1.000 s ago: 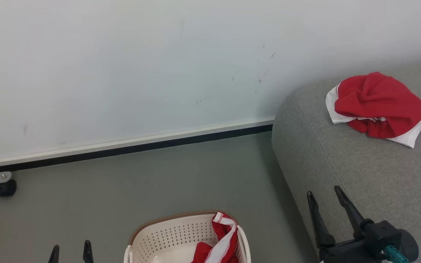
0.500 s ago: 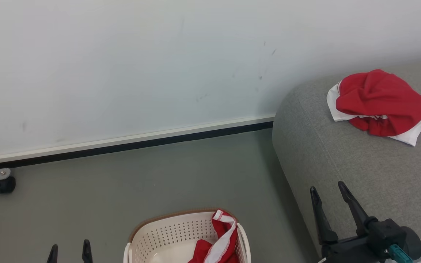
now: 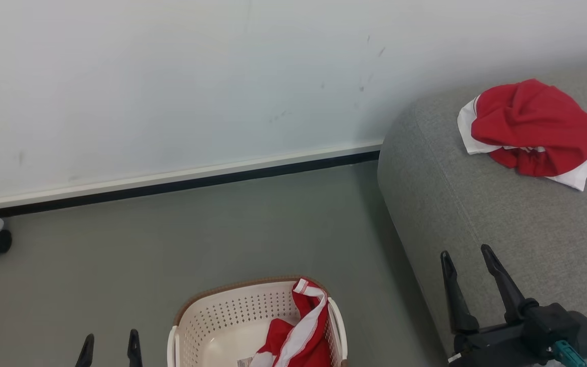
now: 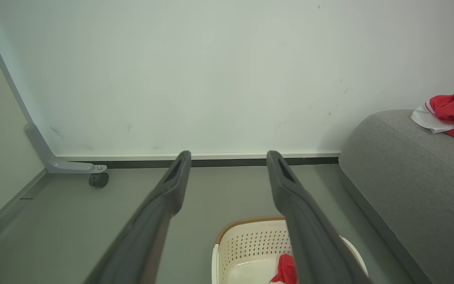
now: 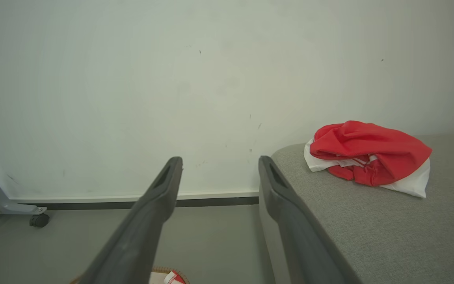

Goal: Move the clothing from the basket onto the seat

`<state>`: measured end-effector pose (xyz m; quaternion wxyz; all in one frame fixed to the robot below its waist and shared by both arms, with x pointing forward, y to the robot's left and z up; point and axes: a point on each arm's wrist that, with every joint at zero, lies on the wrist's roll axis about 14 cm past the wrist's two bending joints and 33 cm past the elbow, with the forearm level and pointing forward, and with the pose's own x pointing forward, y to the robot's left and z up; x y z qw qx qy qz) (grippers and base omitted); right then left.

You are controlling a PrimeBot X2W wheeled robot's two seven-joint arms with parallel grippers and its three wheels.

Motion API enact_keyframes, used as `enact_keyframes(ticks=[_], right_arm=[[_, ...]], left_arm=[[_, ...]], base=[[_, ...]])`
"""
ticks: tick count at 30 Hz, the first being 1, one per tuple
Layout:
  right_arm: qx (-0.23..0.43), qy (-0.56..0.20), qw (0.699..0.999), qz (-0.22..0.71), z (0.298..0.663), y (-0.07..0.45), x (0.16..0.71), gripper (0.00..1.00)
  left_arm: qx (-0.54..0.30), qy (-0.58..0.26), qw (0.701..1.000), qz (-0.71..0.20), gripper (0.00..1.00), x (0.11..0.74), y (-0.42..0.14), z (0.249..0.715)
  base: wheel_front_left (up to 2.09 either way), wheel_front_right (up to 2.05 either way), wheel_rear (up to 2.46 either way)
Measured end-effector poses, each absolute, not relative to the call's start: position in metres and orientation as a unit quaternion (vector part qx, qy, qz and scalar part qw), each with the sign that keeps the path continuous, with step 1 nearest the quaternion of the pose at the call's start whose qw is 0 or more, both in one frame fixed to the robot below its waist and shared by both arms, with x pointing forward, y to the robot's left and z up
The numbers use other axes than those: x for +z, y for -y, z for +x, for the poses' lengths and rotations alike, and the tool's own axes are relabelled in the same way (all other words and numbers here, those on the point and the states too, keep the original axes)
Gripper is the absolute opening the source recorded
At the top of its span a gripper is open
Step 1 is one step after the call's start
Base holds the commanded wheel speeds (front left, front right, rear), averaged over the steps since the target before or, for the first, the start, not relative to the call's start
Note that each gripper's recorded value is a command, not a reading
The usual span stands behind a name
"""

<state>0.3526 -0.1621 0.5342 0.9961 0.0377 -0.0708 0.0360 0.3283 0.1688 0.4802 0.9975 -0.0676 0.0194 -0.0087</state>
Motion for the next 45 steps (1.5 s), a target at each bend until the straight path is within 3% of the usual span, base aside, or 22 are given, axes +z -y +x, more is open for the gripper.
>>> enact_keyframes(ticks=[19, 45], right_arm=[[0.006, 0.109, 0.994, 0.022, 0.410, 0.184, 0.554, 1.00], [-0.029, 0.087, 0.996, -0.019, 0.498, 0.214, 0.504, 1.00]], left_arm=[[-0.145, -0.097, 0.982, -0.075, 1.00, 0.434, -0.097, 0.407], [-0.290, -0.326, 0.898, -0.065, 1.00, 0.256, 0.007, 0.435]], base=[[0.00, 0.00, 0.00], [0.00, 0.00, 0.00]])
